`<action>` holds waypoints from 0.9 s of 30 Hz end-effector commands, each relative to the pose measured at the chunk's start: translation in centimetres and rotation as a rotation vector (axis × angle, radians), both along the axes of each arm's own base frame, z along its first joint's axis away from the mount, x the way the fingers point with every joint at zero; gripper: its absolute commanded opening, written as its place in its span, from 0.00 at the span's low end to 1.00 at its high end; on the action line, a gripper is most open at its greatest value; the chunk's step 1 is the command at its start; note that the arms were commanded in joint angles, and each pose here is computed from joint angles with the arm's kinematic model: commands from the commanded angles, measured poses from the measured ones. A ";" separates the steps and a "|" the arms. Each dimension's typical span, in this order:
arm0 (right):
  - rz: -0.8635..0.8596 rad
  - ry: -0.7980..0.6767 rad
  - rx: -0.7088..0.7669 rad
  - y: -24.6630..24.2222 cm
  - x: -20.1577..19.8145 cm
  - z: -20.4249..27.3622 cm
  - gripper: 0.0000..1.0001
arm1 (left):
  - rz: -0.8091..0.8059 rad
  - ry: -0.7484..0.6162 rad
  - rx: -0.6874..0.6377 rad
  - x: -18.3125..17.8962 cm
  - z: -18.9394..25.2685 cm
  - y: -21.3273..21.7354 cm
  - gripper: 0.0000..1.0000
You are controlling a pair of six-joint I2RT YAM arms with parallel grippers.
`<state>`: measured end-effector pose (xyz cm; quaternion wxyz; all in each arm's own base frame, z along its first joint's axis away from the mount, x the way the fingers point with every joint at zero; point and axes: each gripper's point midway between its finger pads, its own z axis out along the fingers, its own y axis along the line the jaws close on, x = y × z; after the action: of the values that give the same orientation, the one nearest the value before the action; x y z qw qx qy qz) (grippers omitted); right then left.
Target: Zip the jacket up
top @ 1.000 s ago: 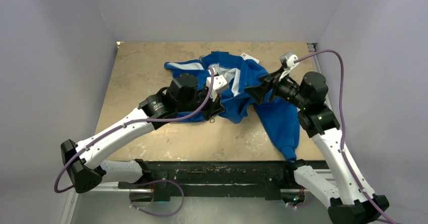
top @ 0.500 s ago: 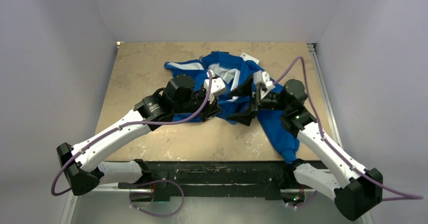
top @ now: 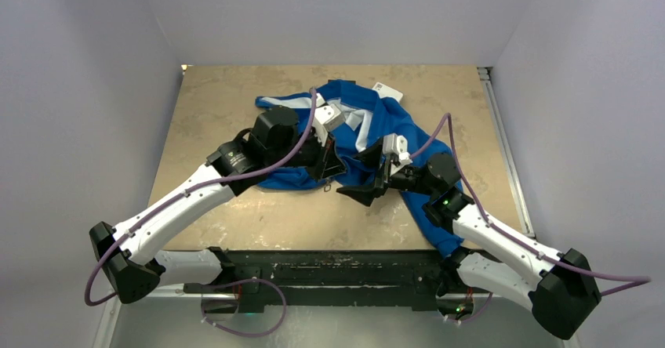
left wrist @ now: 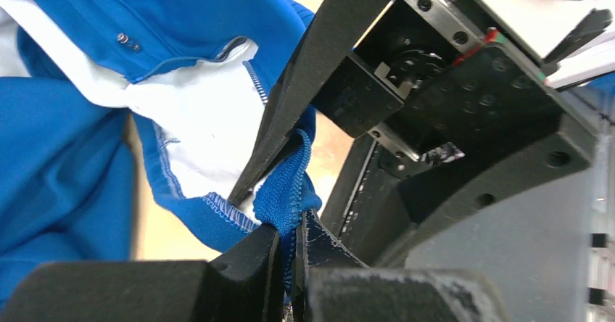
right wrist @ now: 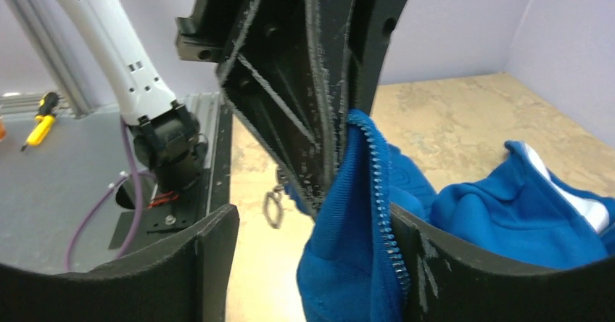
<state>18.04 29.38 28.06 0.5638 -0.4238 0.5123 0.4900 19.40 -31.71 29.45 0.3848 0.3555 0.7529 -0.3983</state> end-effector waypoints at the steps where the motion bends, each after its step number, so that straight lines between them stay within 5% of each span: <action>1: -0.072 -0.003 0.031 -0.1 1.3 0.2 0.64 | -0.070 -0.008 -0.239 -1.3 8.1 -1.0 0.00; 8: 0.059 0.023 -0.035 0.0 -1.2 -0.2 0.14 | -0.100 -0.010 -0.284 -2.0 9.8 -0.6 0.00; 10: 0.066 0.054 -0.077 -0.2 -1.7 -0.7 0.00 | -0.092 -0.054 -0.280 -1.7 10.4 -0.1 0.15; 15: 0.048 0.074 -0.083 -1.0 -2.4 0.1 0.00 | -0.059 -0.157 -0.210 -0.8 9.7 0.9 0.49; 27: 0.037 0.093 -0.103 -0.8 -1.8 2.6 0.00 | -0.231 -0.091 -0.133 -3.9 5.3 1.2 0.52</action>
<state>16.11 28.36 27.22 0.4925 -0.4276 0.5722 0.4972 16.98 -30.78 35.45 0.4170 0.4037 0.6742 -0.4566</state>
